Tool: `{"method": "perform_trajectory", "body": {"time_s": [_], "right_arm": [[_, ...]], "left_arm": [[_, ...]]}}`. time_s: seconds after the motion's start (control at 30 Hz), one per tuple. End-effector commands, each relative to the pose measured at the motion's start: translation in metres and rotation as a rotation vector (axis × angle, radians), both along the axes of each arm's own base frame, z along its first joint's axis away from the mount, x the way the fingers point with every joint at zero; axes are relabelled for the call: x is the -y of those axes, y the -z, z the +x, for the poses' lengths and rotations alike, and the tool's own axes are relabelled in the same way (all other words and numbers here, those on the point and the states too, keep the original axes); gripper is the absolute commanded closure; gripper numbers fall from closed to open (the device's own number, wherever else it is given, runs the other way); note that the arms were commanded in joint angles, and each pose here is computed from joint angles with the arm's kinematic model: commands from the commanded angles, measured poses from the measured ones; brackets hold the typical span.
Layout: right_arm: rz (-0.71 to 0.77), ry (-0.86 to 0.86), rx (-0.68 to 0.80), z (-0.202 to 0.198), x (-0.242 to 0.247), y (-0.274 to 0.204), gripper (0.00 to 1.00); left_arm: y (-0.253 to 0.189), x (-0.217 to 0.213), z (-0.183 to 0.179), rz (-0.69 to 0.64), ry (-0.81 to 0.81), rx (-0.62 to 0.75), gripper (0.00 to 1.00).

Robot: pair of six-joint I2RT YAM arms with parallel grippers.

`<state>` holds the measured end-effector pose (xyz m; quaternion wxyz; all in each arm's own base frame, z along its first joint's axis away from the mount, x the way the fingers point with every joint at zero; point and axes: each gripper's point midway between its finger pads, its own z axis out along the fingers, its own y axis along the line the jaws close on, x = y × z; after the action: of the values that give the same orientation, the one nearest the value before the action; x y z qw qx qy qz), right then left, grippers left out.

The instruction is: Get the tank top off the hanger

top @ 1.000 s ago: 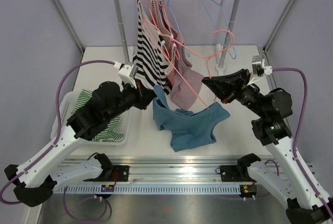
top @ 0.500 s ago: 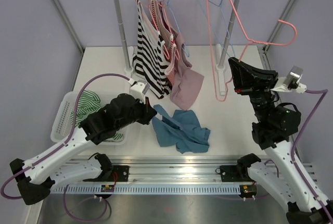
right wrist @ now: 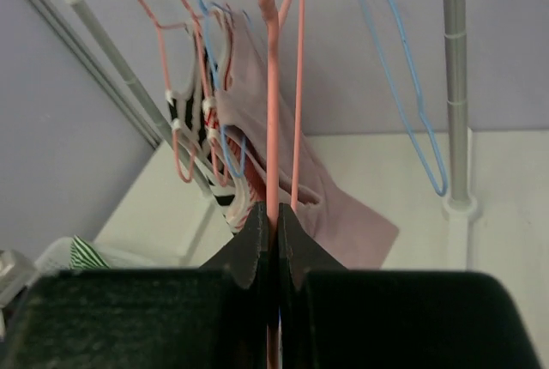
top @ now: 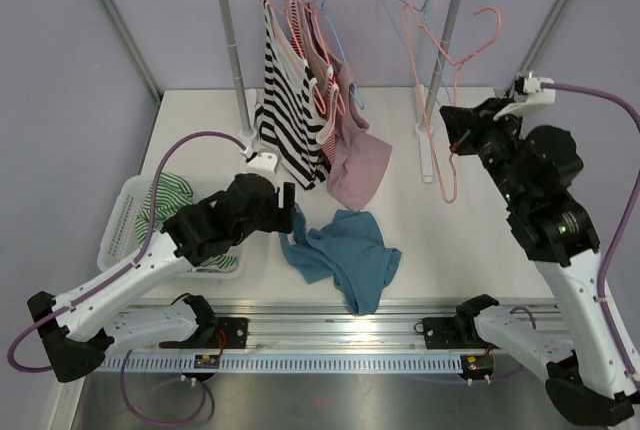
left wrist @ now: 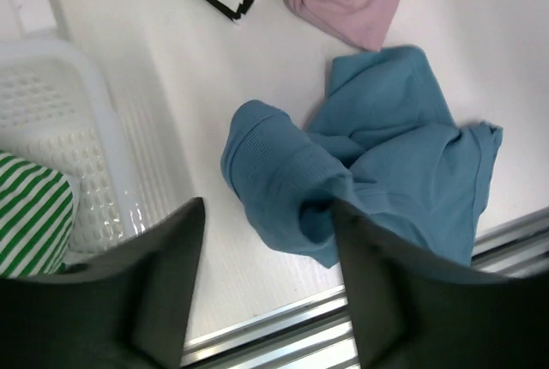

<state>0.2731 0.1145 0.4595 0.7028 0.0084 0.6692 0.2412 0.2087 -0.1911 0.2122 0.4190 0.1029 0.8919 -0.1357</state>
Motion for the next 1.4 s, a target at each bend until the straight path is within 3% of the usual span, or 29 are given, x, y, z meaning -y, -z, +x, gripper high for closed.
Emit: {"method": "perform_trajectory", "body": {"time_s": [0.0,0.1,0.4,0.73,0.83,0.93,1.13,1.2,1.23,1.37], "right_arm": [[-0.136,0.095,-0.163,0.014,0.014,0.023,1.00],[-0.184,0.096,-0.167,0.031,0.009,0.011,1.00],[-0.301,0.075,-0.186,0.103,-0.014,-0.011,1.00],[-0.282,0.051,-0.171,0.193,-0.017,-0.023,1.00],[-0.278,0.029,-0.160,0.204,-0.015,-0.031,1.00],[-0.286,0.031,-0.192,0.228,-0.015,-0.013,1.00],[-0.286,0.012,-0.244,0.240,-0.016,0.010,1.00],[-0.279,0.016,-0.240,0.237,-0.015,0.008,0.93],[-0.279,0.020,-0.242,0.233,-0.014,0.008,0.79],[-0.272,0.021,-0.209,0.220,-0.011,-0.007,0.60]], "left_arm": [[-0.039,-0.008,0.012,-0.027,-0.075,0.088,0.15],[-0.046,-0.013,0.009,-0.030,-0.065,0.102,0.01],[-0.059,-0.037,-0.011,-0.055,-0.051,0.133,0.01],[-0.065,-0.054,-0.025,-0.072,-0.045,0.151,0.01],[-0.065,-0.054,-0.027,-0.080,-0.039,0.153,0.01],[-0.062,-0.053,-0.026,-0.076,-0.039,0.151,0.01],[-0.053,-0.046,-0.024,-0.067,-0.022,0.133,0.01],[-0.052,-0.042,-0.023,-0.073,-0.017,0.132,0.01],[-0.052,-0.040,-0.023,-0.077,-0.013,0.134,0.01],[-0.049,-0.024,-0.020,-0.081,0.016,0.129,0.01]]}}
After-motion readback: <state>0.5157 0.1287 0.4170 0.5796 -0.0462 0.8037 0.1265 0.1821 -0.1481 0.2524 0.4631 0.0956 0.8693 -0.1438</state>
